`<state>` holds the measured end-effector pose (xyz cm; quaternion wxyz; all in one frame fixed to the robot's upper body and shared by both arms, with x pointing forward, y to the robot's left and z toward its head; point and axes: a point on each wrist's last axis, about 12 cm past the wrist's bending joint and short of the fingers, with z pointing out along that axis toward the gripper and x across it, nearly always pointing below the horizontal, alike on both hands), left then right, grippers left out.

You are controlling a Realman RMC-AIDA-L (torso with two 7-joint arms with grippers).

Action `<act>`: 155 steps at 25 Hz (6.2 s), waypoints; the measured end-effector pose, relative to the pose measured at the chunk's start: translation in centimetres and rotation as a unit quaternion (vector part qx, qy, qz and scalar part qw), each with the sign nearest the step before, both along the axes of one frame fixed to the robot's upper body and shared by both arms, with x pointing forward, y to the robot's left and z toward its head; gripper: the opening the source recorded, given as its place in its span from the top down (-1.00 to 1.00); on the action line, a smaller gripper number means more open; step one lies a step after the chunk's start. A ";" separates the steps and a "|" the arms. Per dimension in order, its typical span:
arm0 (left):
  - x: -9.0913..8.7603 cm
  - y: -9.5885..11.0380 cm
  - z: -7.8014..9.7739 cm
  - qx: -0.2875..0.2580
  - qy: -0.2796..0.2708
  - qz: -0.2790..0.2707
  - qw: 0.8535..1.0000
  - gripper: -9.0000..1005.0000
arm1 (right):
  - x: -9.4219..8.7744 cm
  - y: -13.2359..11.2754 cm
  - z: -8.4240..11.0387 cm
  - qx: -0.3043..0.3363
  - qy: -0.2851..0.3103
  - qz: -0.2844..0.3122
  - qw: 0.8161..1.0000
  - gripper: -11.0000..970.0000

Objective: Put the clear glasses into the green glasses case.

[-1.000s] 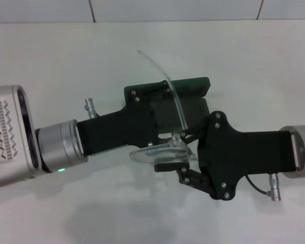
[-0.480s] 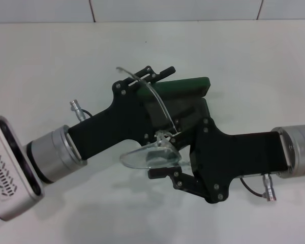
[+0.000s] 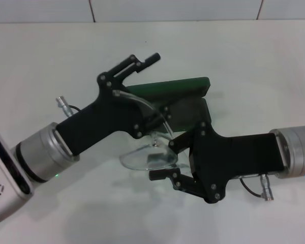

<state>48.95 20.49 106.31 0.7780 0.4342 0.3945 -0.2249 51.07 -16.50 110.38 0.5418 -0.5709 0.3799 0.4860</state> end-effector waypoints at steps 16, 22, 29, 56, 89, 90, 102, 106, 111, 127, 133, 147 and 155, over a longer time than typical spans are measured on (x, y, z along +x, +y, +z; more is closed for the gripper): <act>-1.4 0.7 0.1 -0.028 -0.035 0.031 0.999 -0.31 | 0.5 -0.6 -0.8 -0.031 0.025 -0.030 0.999 0.66; -1.7 0.9 0.1 -0.030 -0.042 0.031 0.998 -0.31 | 0.7 -1.0 -0.8 -0.040 0.042 -0.035 0.998 0.66; -1.8 1.0 0.1 -0.029 -0.043 0.032 0.998 -0.30 | 0.9 -1.6 -0.9 -0.047 0.050 -0.041 0.997 0.65; -1.9 0.9 -0.1 -0.001 -0.083 0.049 0.995 -0.31 | 2.0 -2.3 1.7 -0.054 0.217 0.009 0.975 0.64; -3.1 8.2 -0.9 -0.111 0.034 0.237 0.965 -0.31 | 3.3 -2.5 2.5 -0.149 0.008 -0.144 0.978 0.63; -3.2 8.4 -1.0 -0.113 0.040 0.237 0.964 -0.31 | 3.4 -2.0 2.5 -0.176 -0.002 -0.155 0.972 0.63; -2.6 9.2 -2.0 -0.106 0.105 0.251 0.956 -0.31 | 3.2 1.8 1.5 -0.303 -0.113 -0.257 0.911 0.62; -1.7 8.6 -2.0 -0.101 0.114 0.249 0.956 -0.31 | 3.8 1.6 0.4 -0.319 -0.126 -0.288 0.894 0.62; -0.8 8.4 -2.0 -0.103 0.133 0.245 0.955 -0.31 | 4.4 2.5 -1.5 -0.344 -0.153 -0.316 0.871 0.62; 1.1 7.6 -1.9 -0.087 0.147 0.241 0.955 -0.31 | 4.3 3.9 -3.0 -0.368 -0.182 -0.303 0.860 0.61; 1.2 7.6 -1.8 -0.087 0.147 0.240 0.956 -0.31 | 4.1 4.3 -3.5 -0.371 -0.197 -0.311 0.853 0.61; 1.2 7.2 -1.8 -0.090 0.147 0.237 0.956 -0.31 | 4.0 4.1 -4.2 -0.384 -0.213 -0.309 0.844 0.61; 1.4 7.1 -1.7 -0.091 0.145 0.235 0.957 -0.31 | 3.7 4.1 -3.8 -0.377 -0.198 -0.301 0.853 0.45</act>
